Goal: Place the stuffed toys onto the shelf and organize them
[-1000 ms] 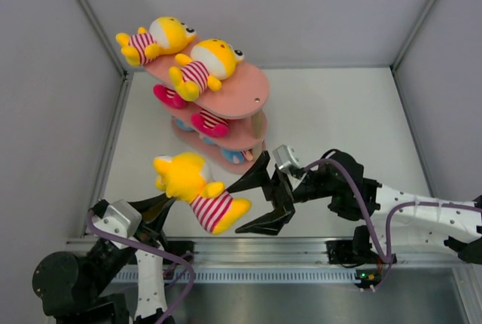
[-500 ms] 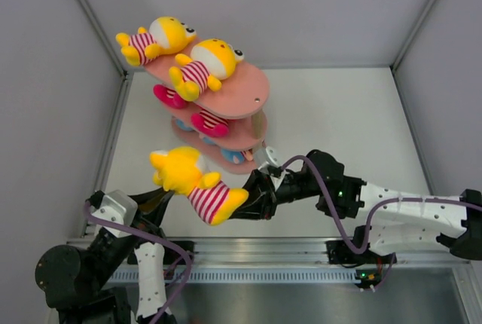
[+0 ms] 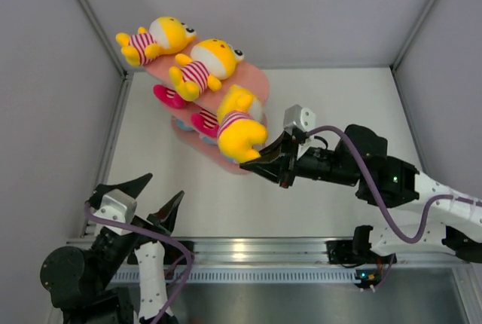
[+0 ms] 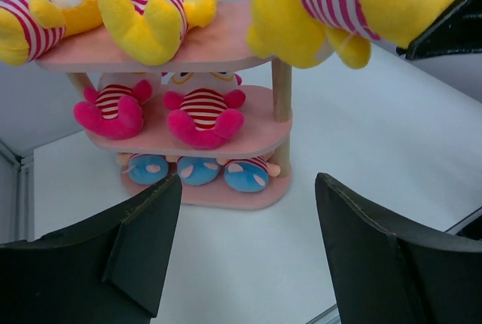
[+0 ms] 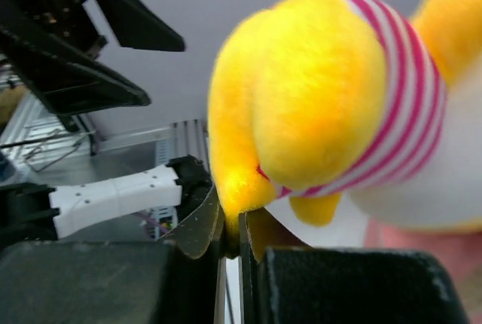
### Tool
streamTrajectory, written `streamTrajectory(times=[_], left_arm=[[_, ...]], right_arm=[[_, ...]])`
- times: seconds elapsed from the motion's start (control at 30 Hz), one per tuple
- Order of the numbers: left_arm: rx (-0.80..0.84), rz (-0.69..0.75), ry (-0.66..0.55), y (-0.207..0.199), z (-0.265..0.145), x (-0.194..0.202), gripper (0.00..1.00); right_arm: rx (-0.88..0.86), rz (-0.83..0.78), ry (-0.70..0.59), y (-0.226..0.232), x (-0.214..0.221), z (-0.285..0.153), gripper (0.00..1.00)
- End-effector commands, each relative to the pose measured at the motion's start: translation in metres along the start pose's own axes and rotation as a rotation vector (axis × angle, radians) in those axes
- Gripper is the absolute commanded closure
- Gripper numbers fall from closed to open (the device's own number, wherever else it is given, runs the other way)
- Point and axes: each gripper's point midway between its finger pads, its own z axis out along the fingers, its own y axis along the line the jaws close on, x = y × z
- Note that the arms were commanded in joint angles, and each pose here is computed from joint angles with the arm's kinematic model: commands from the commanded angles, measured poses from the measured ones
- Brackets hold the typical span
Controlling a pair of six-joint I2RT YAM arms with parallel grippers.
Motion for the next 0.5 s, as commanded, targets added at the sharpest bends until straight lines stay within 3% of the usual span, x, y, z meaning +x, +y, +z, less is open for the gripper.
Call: streamTrajectory(times=[0.0,0.3,0.33,0.4,0.47], left_arm=[[-0.07,0.091,-0.039,0.01,-0.003,-0.008,0.22],[-0.138,0.098,-0.018,0.026,-0.002,0.001,0.21],[-0.138,0.094,-0.014,0.028,0.0,0.002,0.21],[-0.139,0.084,-0.007,0.03,0.001,0.004,0.21],[-0.139,0.082,-0.005,0.03,0.002,0.005,0.22]], right_arm=[[0.194,-0.078,0.118,-0.031,-0.005,-0.022,1.0],[0.497,-0.238,0.293,-0.082,-0.028,-0.071,1.0],[0.527,-0.278,0.399,-0.091,-0.011,-0.069,1.0],[0.546,-0.373,0.462,-0.1,-0.019,-0.069,1.0],[0.554,-0.499,0.659,-0.115,0.005,-0.063,1.0]])
